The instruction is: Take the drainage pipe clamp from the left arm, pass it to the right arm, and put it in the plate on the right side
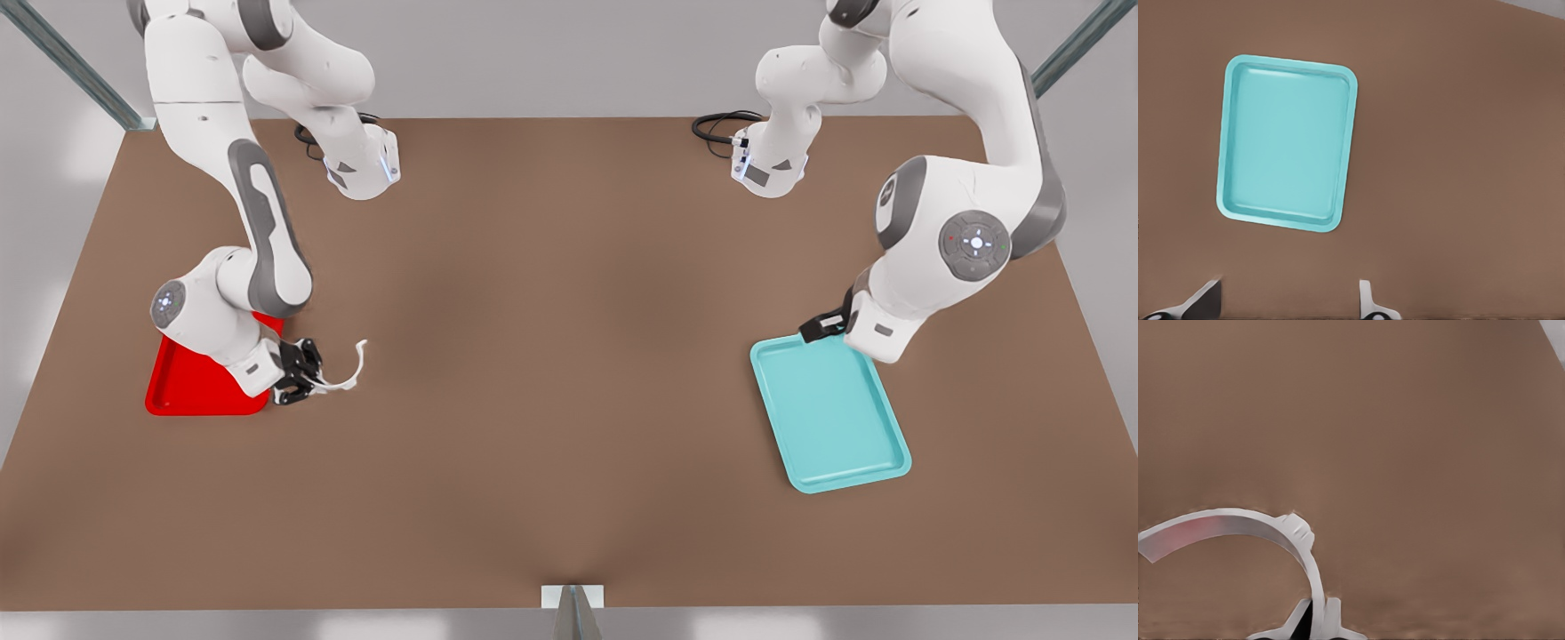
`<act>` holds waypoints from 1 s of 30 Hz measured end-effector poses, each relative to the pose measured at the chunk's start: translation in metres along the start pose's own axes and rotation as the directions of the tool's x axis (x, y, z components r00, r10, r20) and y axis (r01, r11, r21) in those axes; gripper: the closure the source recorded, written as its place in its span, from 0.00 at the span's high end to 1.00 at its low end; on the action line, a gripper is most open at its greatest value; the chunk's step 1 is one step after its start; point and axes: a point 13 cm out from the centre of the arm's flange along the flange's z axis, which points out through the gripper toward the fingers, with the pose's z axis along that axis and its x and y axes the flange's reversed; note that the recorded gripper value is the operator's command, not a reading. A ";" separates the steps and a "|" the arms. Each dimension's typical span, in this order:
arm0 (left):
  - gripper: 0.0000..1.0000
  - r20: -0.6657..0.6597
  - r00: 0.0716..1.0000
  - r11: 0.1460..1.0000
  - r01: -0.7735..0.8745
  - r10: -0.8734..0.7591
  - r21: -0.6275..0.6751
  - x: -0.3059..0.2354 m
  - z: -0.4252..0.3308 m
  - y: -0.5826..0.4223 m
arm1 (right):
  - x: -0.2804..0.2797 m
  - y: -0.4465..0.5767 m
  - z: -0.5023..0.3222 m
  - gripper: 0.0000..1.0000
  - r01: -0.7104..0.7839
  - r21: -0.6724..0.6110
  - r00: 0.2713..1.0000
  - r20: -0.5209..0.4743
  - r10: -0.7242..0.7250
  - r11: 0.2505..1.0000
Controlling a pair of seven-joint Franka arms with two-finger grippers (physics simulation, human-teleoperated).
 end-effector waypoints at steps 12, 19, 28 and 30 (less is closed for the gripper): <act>1.00 -0.183 0.963 0.979 -0.206 0.200 -0.015 0.030 0.008 0.007 | 0.264 0.008 -0.038 0.21 -0.140 0.059 0.985 -0.091 0.145 0.988; 1.00 -0.238 0.936 0.964 -0.266 0.260 0.006 0.038 0.016 0.011 | 0.318 0.029 -0.008 0.21 -0.071 0.010 0.991 -0.117 0.072 0.997; 1.00 -0.243 0.919 0.948 -0.317 0.311 0.015 0.040 0.014 0.014 | 0.329 0.030 0.002 1.00 0.042 0.008 0.992 -0.117 -0.041 0.999; 1.00 -0.243 0.916 0.946 -0.325 0.319 0.017 0.040 0.014 0.014 | 0.327 0.025 -0.004 1.00 0.074 0.019 0.991 -0.115 -0.072 0.997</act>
